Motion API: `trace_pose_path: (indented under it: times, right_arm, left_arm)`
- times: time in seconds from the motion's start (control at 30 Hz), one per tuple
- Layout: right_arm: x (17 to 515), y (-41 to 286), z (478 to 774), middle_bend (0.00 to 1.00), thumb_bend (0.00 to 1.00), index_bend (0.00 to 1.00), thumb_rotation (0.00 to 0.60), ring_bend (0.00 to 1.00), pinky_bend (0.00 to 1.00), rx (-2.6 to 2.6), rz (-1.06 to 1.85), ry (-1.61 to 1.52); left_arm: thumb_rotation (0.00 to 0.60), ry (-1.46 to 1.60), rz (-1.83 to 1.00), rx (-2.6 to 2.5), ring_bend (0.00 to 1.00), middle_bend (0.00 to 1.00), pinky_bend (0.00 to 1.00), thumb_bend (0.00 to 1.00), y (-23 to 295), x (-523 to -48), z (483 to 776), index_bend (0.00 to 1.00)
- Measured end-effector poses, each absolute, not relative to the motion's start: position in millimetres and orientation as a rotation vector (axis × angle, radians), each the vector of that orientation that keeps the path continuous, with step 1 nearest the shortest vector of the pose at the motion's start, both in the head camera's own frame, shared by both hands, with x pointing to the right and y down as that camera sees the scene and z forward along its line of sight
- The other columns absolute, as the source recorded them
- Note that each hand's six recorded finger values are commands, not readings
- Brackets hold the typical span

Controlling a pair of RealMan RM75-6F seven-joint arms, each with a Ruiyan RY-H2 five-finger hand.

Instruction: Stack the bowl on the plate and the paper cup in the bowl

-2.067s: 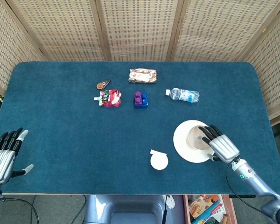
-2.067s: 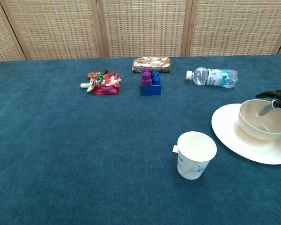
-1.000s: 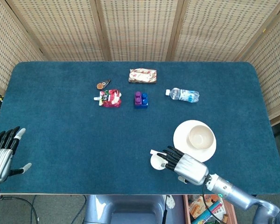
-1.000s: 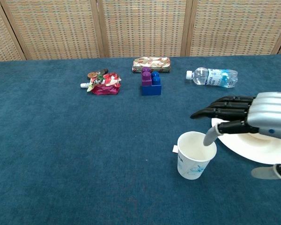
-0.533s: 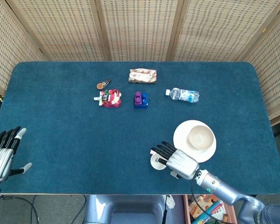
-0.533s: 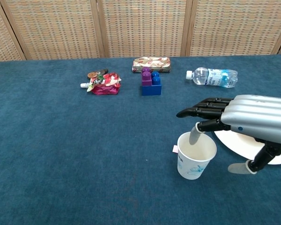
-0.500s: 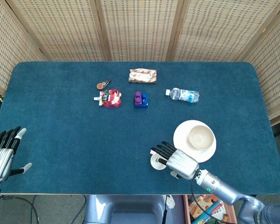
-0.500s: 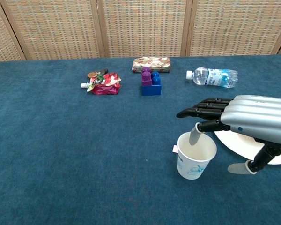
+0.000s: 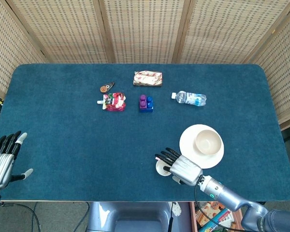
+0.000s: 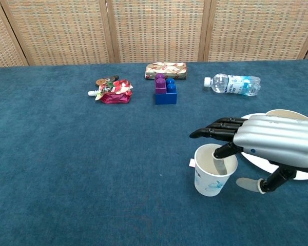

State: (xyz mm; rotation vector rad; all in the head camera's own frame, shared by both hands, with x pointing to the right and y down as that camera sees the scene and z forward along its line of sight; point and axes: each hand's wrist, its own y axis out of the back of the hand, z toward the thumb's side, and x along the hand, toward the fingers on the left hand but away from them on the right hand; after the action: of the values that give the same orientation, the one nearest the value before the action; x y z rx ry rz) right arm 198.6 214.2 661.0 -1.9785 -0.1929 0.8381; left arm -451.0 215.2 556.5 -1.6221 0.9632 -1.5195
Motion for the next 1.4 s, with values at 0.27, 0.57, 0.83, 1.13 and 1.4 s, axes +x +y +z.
trace_pose_path:
  times: [0.27,0.57,0.83,1.13,1.4]
  right_arm:
    - [198,214,663,0.00,0.67,0.62,0.600,0.00,0.00,-2.026,0.829,-0.243]
    - [197,207,649,0.00,0.67,0.64,0.600,0.00,0.00,-2.060,0.785,-0.322]
    - [213,175,612,0.00,0.67,0.64,0.600,0.00,0.00,-1.996,0.754,-0.454]
    - [266,124,574,0.00,0.67,0.64,0.600,0.00,0.00,-1.891,0.834,-0.665]
    - [321,101,600,0.00,0.67,0.64,0.600,0.00,0.00,-1.835,1.029,-0.737]
  left_arm:
    - [0.600,0.960,-1.524,-1.622,0.00,0.00,0.00,0.00,215,-452,558,0.00]
    - [0.600,0.960,-1.528,-1.618,0.00,0.00,0.00,0.00,215,-452,558,0.00]
    - [0.600,0.963,-1.510,-1.610,0.00,0.00,0.00,0.00,215,-451,555,0.00]
    - [0.600,0.963,-1.489,-1.612,0.00,0.00,0.00,0.00,216,-449,551,0.00]
    - [0.600,0.957,-1.492,-1.612,0.00,0.00,0.00,0.00,217,-447,552,0.00]
